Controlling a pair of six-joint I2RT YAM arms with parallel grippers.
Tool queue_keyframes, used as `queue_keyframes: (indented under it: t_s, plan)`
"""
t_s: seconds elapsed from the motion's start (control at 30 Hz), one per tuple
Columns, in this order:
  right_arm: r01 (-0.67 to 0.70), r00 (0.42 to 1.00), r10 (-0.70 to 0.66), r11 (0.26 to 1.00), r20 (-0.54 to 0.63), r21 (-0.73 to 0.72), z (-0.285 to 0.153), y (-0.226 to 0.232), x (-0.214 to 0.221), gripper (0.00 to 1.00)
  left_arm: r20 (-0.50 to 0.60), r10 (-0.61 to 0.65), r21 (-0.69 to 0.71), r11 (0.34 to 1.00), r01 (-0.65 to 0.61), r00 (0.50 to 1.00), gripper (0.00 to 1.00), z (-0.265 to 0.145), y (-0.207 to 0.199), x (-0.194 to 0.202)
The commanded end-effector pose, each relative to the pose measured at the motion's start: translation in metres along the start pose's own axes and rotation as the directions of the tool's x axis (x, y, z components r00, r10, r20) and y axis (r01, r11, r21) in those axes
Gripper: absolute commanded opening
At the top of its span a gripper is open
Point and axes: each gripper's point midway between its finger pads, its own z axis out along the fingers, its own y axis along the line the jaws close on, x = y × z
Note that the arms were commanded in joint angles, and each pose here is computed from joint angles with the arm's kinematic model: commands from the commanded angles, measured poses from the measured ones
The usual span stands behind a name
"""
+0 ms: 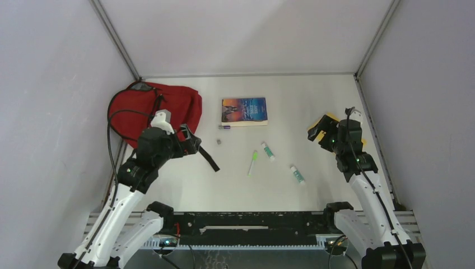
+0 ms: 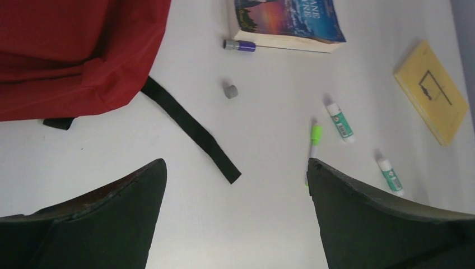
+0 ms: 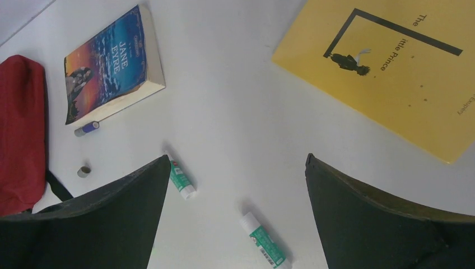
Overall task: Pack the student bag
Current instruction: Move the book to the center of the board.
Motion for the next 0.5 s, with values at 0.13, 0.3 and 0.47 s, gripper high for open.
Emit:
queue_keyframes:
  t_s: [0.13, 0.3, 0.47]
  plan:
    - [-0.006, 1.000, 0.007, 0.999, 0.026, -0.047, 0.003, 0.011, -0.008, 1.00, 0.037, -0.010, -0.086, 0.996, 0.013, 0.999, 1.00, -0.001, 0.013, -0.012]
    - [-0.010, 1.000, 0.011, 0.999, 0.021, -0.044, 0.003, 0.010, -0.005, 1.00, 0.037, 0.033, -0.182, 0.983, -0.025, 0.999, 1.00, -0.010, 0.028, -0.021]
    - [-0.028, 1.000, 0.028, 0.996, 0.006, -0.082, 0.006, 0.016, 0.000, 1.00, 0.003, 0.031, -0.271, 0.962, -0.029, 1.000, 1.00, -0.010, 0.041, -0.019]
